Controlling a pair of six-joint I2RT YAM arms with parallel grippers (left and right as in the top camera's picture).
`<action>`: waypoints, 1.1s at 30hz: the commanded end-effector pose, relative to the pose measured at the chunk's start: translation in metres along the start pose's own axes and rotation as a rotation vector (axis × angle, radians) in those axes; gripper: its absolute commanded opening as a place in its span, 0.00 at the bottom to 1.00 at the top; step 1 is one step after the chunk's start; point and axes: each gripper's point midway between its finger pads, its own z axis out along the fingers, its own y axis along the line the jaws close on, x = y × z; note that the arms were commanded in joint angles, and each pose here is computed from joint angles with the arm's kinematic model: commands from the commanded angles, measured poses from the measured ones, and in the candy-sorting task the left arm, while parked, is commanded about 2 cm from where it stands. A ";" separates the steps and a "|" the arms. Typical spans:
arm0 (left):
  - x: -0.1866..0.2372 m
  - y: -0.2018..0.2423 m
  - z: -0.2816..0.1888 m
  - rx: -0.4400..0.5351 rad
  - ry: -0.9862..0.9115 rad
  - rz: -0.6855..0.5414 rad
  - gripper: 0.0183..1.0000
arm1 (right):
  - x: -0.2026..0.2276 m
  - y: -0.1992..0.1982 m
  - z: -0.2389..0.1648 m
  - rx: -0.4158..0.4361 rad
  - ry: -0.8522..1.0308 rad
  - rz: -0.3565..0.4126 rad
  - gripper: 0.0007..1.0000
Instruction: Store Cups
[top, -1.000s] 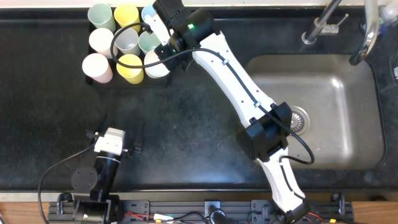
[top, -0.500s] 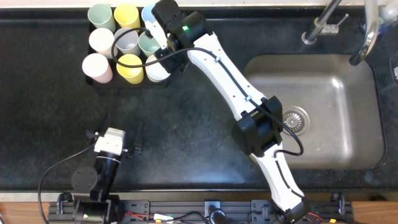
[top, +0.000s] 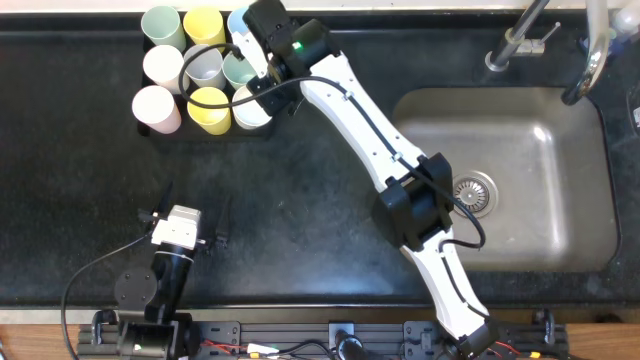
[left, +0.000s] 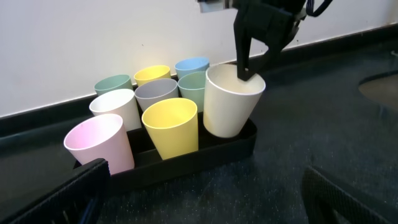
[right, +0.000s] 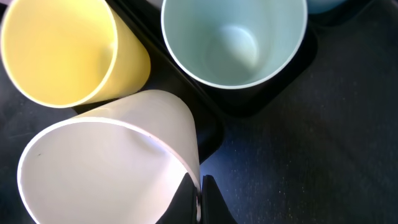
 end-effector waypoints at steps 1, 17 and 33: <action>-0.002 0.000 -0.001 0.003 -0.010 0.019 1.00 | -0.003 -0.001 0.008 0.003 -0.002 0.002 0.04; -0.002 0.000 -0.001 0.003 -0.010 0.019 1.00 | -0.002 -0.004 0.023 0.009 0.006 -0.002 0.05; -0.002 0.000 -0.001 0.003 -0.010 0.019 1.00 | 0.000 -0.004 0.024 0.009 0.014 -0.001 0.44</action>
